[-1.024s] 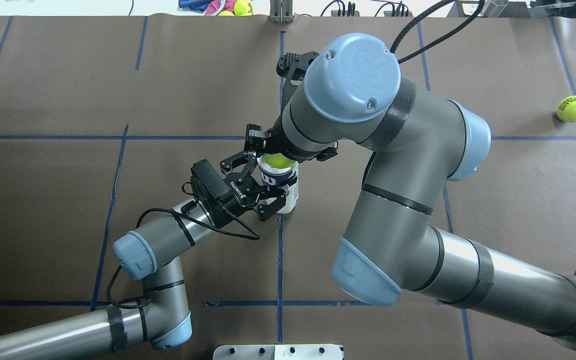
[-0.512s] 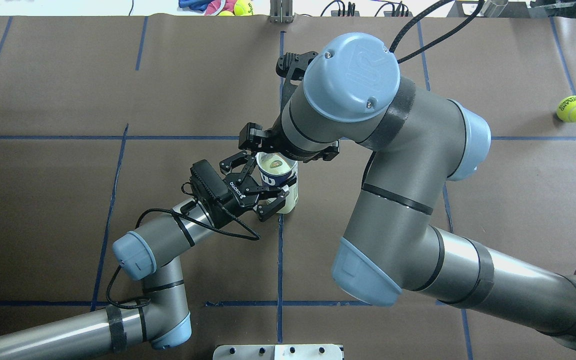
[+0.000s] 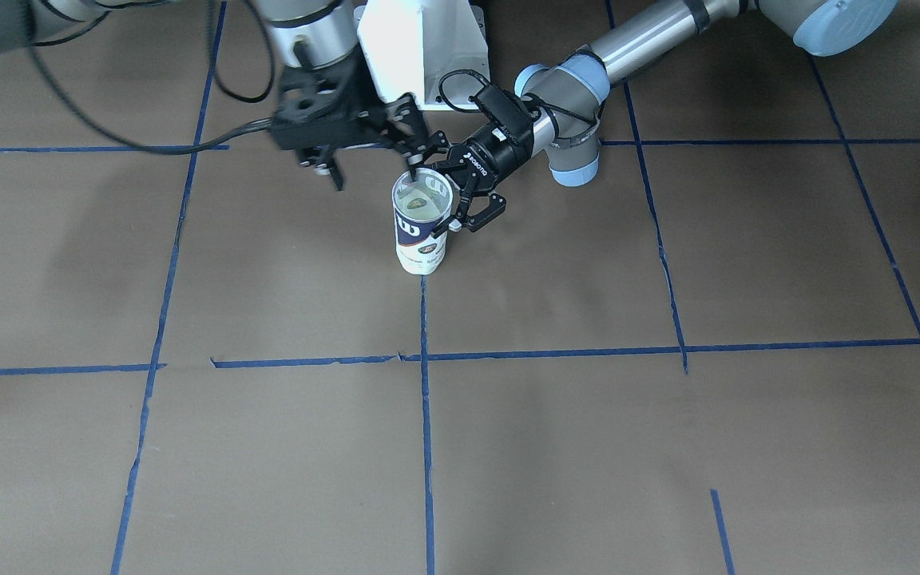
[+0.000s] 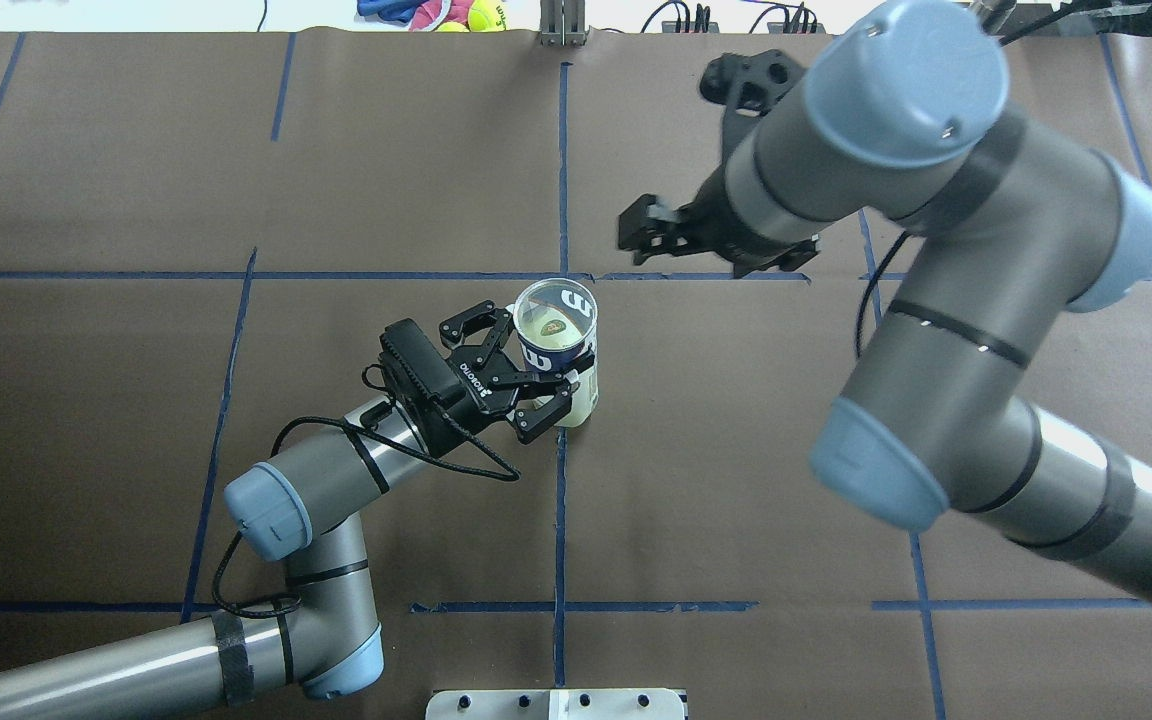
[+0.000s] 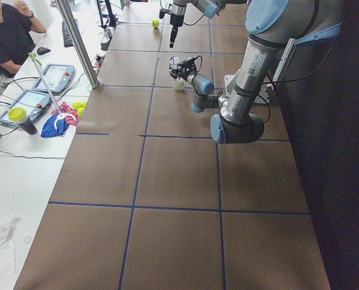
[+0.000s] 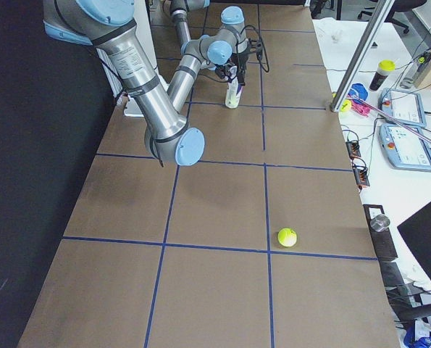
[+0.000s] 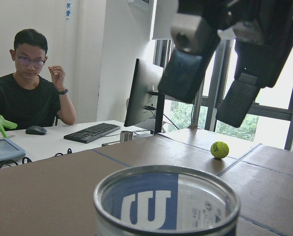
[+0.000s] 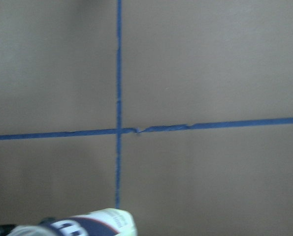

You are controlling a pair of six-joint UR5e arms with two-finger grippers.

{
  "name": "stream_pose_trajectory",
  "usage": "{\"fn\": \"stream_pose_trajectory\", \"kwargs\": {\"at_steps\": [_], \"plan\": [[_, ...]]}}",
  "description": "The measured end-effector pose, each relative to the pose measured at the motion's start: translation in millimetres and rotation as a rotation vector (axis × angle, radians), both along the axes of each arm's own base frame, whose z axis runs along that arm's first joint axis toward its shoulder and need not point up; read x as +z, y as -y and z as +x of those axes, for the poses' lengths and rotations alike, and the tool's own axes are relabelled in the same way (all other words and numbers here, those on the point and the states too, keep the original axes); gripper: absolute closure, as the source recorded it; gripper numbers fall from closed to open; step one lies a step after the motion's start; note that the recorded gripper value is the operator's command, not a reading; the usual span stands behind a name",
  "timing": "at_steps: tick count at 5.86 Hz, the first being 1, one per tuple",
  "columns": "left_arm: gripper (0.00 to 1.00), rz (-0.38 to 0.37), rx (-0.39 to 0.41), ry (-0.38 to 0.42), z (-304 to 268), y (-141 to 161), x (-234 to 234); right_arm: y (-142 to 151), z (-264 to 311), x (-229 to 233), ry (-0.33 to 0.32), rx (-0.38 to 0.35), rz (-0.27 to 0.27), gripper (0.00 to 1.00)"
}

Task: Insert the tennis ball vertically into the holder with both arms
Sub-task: 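Move the right gripper to the second yellow tennis ball farther away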

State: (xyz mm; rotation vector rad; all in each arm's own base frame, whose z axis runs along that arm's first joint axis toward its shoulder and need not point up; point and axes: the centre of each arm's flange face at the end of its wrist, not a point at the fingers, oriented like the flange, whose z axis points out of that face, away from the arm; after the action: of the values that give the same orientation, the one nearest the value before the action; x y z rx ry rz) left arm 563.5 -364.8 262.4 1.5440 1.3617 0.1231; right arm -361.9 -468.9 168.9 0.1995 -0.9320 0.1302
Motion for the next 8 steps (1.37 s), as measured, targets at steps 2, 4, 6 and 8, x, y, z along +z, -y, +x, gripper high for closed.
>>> {"fn": "stream_pose_trajectory", "kwargs": {"at_steps": [2,4,6,8], "plan": [[0.22,0.001,0.0,-0.004,-1,0,1,70,105,143,-0.194,-0.077,0.008,0.02],[0.21,0.001,0.0,-0.005,-2,-1,2,142,198,274,-0.327,-0.159,-0.03,0.02],[0.21,0.001,0.0,-0.006,-2,-1,1,181,234,396,-0.365,-0.219,0.037,0.02],[0.21,0.003,0.0,-0.009,-3,-1,0,180,247,476,-0.395,-0.288,0.078,0.02]]}}
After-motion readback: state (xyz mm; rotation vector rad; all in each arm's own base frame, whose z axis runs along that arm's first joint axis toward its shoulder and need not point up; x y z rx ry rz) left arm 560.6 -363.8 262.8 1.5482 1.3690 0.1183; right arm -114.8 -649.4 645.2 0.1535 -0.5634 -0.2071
